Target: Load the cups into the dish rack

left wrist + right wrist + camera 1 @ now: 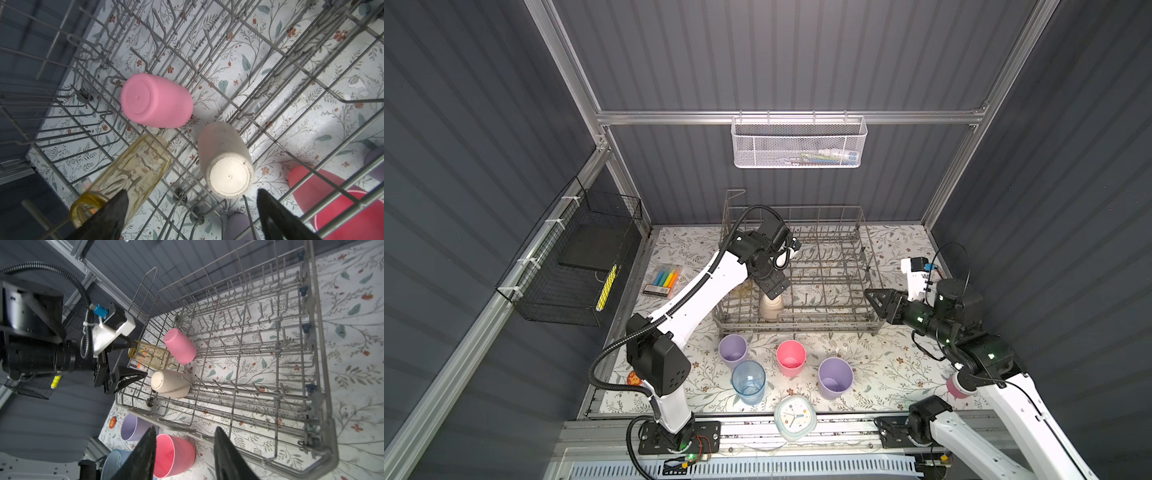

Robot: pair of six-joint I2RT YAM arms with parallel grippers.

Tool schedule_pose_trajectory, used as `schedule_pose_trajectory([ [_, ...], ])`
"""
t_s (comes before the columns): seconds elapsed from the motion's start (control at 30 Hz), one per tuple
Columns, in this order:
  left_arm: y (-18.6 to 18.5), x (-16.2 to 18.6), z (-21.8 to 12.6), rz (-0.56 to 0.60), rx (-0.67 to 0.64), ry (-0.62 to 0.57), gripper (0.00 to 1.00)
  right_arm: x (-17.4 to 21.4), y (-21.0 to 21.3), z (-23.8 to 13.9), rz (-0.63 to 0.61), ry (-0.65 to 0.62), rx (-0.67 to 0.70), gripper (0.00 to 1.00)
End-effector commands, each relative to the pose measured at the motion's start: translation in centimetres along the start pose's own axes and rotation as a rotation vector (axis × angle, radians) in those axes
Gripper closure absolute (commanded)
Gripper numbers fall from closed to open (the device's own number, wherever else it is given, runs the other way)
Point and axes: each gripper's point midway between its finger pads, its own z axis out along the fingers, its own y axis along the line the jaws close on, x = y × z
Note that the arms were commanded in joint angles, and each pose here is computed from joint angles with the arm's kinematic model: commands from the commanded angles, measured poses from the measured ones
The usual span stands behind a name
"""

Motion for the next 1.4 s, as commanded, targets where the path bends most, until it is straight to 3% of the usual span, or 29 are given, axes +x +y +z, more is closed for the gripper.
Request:
schedule_pose_trajectory([
  [0.0,1.1,-2.4,-3.6,-0.050,-0.044,-0.141,0.03,1.0,0.3,0.1,-0.127,0.037,0.061,0.53],
  [0.2,2.8,-4.3,-7.4,-0.125,-0.067,-0.306,0.03,4.2,2.5,1.0,-0.307,0.148,0.065,0.53],
  [0.57,7.8,-3.6,-9.6,-0.331,-0.069,-0.421,0.02,12.8,3.7,1.7,-0.454,0.448,0.124,0.52],
  [0.9,7.8,-4.2,-8.9,-0.343,-0.047,-0.436,0.02,18.1,4.2,1.1,-0.521,0.602,0.154,0.51],
  [1.37,7.1,-3.8,-8.6,-0.324,-0.018,-0.434,0.01,22.5,5.0,1.4,-0.562,0.759,0.113,0.51],
])
